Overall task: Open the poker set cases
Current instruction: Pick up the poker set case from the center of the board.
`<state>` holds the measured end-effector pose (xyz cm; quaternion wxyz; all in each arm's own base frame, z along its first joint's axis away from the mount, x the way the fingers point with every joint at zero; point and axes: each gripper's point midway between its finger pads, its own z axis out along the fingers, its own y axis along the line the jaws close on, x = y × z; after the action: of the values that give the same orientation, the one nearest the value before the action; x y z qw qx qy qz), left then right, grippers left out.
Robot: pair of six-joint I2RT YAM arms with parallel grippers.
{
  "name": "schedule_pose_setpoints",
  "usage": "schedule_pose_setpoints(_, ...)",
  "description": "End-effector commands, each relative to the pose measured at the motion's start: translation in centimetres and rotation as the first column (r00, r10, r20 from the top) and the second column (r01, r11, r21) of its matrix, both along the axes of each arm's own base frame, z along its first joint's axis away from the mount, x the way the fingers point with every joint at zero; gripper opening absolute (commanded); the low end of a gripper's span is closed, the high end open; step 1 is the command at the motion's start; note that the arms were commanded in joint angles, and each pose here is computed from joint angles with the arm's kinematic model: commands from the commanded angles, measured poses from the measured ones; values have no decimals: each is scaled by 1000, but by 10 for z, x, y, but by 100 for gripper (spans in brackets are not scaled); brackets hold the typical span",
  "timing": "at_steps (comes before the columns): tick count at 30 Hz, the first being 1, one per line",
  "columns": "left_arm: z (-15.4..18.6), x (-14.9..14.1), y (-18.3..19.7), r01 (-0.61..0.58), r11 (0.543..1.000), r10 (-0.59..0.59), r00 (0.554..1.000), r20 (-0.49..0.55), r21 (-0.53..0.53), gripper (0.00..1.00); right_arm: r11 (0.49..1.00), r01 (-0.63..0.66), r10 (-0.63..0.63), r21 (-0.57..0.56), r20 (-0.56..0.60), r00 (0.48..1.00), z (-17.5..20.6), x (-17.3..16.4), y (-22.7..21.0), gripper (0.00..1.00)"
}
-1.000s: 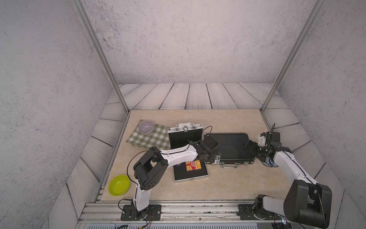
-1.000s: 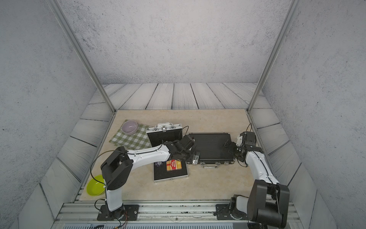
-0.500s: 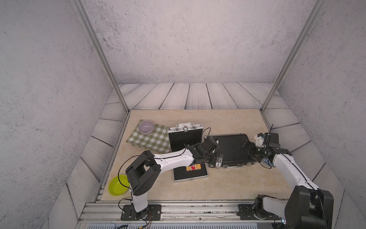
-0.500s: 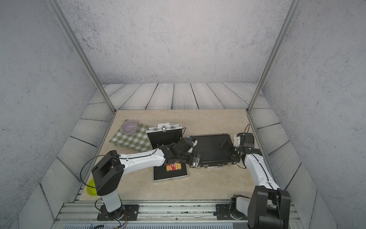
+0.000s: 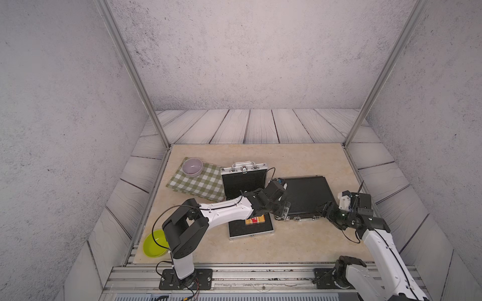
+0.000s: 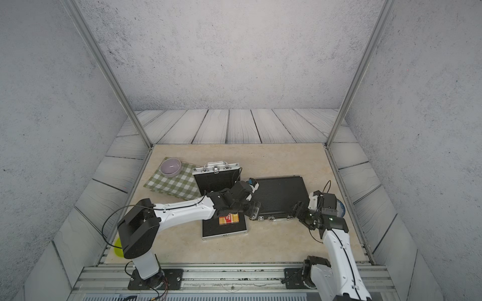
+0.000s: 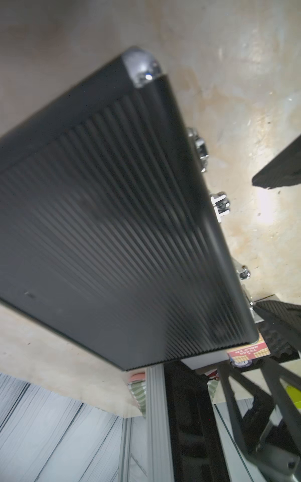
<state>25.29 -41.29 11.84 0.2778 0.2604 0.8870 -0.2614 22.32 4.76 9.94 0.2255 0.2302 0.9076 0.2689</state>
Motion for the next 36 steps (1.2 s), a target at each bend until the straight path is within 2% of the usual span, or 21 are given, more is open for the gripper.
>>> schedule_pose_setpoints(1,26,10,-9,42,999,-40,994,106,-18,73,998,13,-10,64,-46,999,-15,-11,9,70)
schedule_pose_setpoints(2,26,11,-14,57,998,-55,993,104,-16,68,997,10,-7,76,-35,999,-19,-9,11,71)
schedule_pose_setpoints(4,23,14,-20,58,998,-57,994,94,-10,65,996,5,-3,84,-26,1000,-27,-9,12,74)
schedule_pose_setpoints(10,10,21,-31,58,998,-59,995,77,8,65,994,-32,30,103,20,999,-47,-3,17,82)
schedule_pose_setpoints(14,-5,27,-29,51,998,-53,997,62,39,65,986,-77,64,149,92,994,-41,6,26,83)
schedule_pose_setpoints(21,-29,40,-20,21,995,-22,1000,4,96,66,987,-20,0,161,121,993,-41,15,21,93)
schedule_pose_setpoints(26,-43,48,-18,21,989,-18,1000,-26,144,67,990,42,-62,131,149,987,-44,22,10,98)
schedule_pose_setpoints(36,-48,65,-23,17,988,-10,999,-45,151,67,985,-12,-37,173,275,961,-28,38,17,99)
